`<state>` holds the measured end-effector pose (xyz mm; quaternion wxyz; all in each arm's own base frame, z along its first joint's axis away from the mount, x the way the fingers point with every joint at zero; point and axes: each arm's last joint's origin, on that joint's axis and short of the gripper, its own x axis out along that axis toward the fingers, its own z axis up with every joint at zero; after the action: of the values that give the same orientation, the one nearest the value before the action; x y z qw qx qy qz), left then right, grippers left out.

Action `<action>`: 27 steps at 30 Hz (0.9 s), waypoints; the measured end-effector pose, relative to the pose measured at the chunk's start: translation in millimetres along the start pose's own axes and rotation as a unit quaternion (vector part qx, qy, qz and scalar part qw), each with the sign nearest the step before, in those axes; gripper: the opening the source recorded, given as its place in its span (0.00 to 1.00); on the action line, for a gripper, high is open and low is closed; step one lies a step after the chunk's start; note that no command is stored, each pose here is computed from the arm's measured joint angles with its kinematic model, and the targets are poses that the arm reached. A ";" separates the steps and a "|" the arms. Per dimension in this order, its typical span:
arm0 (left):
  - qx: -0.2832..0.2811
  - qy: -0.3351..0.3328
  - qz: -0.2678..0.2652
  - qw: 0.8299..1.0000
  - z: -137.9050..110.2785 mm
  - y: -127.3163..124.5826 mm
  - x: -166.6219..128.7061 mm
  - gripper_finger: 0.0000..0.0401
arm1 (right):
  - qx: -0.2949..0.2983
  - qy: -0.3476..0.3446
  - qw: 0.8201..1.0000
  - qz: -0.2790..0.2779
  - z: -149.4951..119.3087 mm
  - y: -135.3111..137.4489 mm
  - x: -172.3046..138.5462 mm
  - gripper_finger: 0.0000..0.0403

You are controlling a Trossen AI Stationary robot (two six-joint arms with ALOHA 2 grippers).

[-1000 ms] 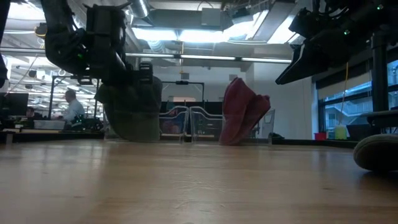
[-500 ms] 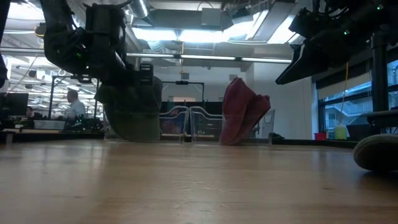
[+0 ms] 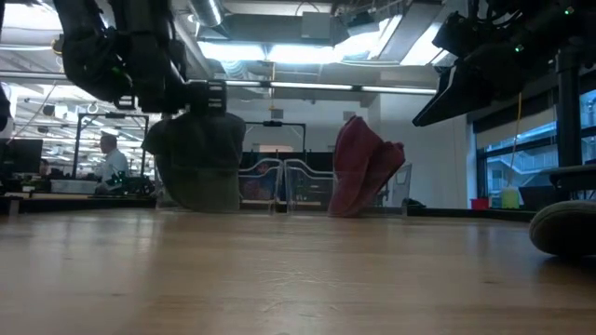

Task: Pick & Place hat
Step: Put the black cap into the left transparent bin

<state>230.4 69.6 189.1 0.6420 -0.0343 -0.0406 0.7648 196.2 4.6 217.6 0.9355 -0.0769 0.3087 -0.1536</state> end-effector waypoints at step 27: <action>0.030 -0.003 -0.679 0.734 20.3 -11.6 -63.7 0.51 | 0.112 0.014 0.983 0.143 0.5 8.4 -1.3 0.62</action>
<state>250.6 8.5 210.5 0.9911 0.0240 -0.0325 0.1271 197.6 12.9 216.7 0.9463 0.0758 0.3100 -0.0526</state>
